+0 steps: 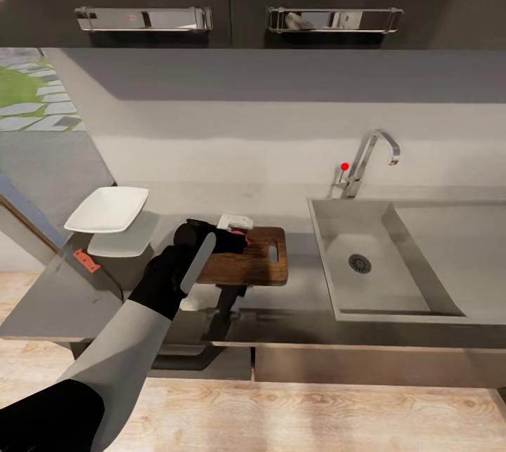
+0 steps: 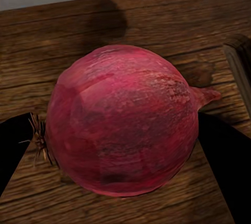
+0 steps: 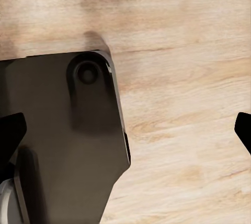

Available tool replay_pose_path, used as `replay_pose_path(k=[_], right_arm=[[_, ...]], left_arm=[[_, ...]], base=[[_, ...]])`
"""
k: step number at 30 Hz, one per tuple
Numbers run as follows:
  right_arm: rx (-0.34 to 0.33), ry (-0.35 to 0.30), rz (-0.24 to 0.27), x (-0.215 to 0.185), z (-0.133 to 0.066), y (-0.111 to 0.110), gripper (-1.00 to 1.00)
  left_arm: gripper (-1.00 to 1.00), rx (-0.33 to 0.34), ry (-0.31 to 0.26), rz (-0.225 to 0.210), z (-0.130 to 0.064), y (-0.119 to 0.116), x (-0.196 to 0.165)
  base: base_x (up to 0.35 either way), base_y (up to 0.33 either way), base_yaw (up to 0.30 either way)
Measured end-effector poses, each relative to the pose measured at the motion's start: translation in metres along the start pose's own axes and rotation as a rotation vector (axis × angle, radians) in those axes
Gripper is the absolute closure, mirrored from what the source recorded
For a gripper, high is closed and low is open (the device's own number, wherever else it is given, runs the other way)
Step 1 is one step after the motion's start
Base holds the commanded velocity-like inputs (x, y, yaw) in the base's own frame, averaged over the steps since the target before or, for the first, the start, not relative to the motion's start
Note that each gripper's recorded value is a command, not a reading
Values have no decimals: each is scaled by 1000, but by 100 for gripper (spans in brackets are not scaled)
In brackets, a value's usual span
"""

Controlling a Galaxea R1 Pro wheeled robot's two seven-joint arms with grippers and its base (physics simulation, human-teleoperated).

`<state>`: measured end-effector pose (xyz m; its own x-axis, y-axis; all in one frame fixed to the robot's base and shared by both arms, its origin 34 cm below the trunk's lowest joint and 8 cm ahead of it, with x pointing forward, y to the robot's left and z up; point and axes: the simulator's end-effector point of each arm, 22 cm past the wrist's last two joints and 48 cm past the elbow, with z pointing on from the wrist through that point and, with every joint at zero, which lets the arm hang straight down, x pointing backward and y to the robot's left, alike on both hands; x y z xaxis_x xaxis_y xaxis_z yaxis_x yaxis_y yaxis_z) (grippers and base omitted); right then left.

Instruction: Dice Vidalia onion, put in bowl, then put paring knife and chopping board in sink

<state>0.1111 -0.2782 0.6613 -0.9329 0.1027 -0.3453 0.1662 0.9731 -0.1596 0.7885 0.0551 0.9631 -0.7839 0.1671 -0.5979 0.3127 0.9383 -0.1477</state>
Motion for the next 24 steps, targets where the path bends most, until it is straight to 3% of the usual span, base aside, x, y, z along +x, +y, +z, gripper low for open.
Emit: replay_pose_path(k=[24], right_arm=[[1, 9, -1, 3, -1, 0, -100]], left_arm=[[100, 0, 10, -3, 5, 2, 4]], base=[[1, 0, 0]])
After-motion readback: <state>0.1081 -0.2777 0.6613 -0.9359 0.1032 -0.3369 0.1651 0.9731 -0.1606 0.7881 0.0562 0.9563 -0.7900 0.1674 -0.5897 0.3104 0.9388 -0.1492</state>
